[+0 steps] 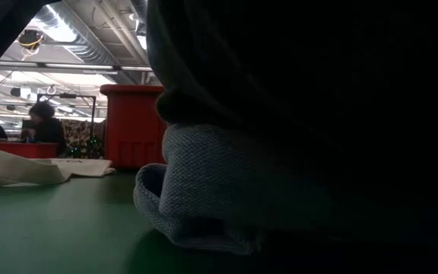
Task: Fold Laundry from Bin
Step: Fold the dark blue jeans
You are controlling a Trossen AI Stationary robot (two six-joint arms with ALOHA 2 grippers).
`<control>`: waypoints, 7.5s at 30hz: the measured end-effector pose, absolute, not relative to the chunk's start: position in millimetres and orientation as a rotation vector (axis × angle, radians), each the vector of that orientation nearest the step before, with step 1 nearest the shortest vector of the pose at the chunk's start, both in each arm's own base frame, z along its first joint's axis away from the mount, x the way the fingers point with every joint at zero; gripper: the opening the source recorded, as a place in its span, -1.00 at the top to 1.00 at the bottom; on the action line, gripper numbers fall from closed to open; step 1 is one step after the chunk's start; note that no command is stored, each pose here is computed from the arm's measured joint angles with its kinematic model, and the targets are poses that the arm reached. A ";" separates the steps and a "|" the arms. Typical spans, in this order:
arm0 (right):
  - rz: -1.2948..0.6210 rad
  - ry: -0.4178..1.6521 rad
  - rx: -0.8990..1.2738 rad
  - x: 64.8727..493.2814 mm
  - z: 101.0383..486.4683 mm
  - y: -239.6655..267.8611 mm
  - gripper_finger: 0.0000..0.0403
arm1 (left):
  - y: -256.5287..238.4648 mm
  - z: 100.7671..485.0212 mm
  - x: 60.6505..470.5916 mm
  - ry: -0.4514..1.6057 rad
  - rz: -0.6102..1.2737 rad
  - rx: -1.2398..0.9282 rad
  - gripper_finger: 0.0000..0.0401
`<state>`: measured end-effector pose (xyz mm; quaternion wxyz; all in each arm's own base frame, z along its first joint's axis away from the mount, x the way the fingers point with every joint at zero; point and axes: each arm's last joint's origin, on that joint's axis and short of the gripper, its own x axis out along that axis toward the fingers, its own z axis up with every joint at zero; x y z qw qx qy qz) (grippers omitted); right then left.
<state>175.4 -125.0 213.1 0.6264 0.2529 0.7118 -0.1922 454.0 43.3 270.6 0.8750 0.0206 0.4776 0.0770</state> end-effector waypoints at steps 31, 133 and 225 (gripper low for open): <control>-0.232 1.925 0.717 201.1 123.4 -146.0 -0.25 | 46.6 299.2 432.0 1.016 0.178 0.106 -0.03; -0.255 1.460 0.654 167.0 234.8 -115.5 0.96 | 166.4 182.3 477.6 0.834 -0.219 0.031 -0.03; -0.315 1.294 0.330 170.8 363.1 -106.3 0.94 | 90.5 337.1 411.5 0.873 0.105 0.128 0.91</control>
